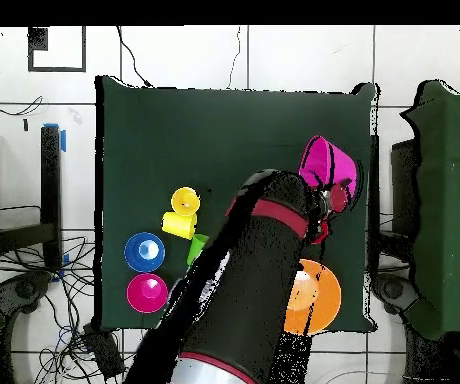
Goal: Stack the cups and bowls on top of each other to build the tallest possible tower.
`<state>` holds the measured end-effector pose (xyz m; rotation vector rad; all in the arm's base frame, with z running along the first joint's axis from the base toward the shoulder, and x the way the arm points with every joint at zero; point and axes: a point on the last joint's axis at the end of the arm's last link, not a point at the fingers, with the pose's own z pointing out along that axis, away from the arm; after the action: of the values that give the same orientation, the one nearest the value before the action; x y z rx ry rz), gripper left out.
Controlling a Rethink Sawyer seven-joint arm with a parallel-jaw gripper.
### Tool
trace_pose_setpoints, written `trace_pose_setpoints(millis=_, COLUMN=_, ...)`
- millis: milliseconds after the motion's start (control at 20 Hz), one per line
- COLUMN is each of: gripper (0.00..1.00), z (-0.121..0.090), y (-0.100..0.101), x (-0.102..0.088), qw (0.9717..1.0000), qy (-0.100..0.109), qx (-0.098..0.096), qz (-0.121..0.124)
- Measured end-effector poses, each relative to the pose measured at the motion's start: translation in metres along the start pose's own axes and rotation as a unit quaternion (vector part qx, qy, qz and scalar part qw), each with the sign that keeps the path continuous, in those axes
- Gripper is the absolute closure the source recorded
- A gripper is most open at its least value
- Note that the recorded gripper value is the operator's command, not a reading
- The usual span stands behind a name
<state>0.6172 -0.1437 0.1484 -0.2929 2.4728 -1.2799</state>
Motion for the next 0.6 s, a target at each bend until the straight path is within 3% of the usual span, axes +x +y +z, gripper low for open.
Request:
trace_pose_setpoints(millis=250, gripper=1.00, z=-0.001, y=-0.012, x=-0.003, qw=0.9984, qy=-0.001, qx=0.043, qz=0.036)
trace_pose_setpoints(millis=350, gripper=1.00, z=-0.002, y=-0.023, x=-0.003, qw=0.9955, qy=0.002, qx=0.080, qz=0.052)
trace_pose_setpoints(millis=500, gripper=1.00, z=-0.003, y=-0.031, x=-0.002, qw=0.9920, qy=0.008, qx=0.110, qz=0.061)
trace_pose_setpoints(millis=600, gripper=1.00, z=-0.006, y=-0.041, x=0.000, qw=0.9848, qy=0.019, qx=0.156, qz=0.073)
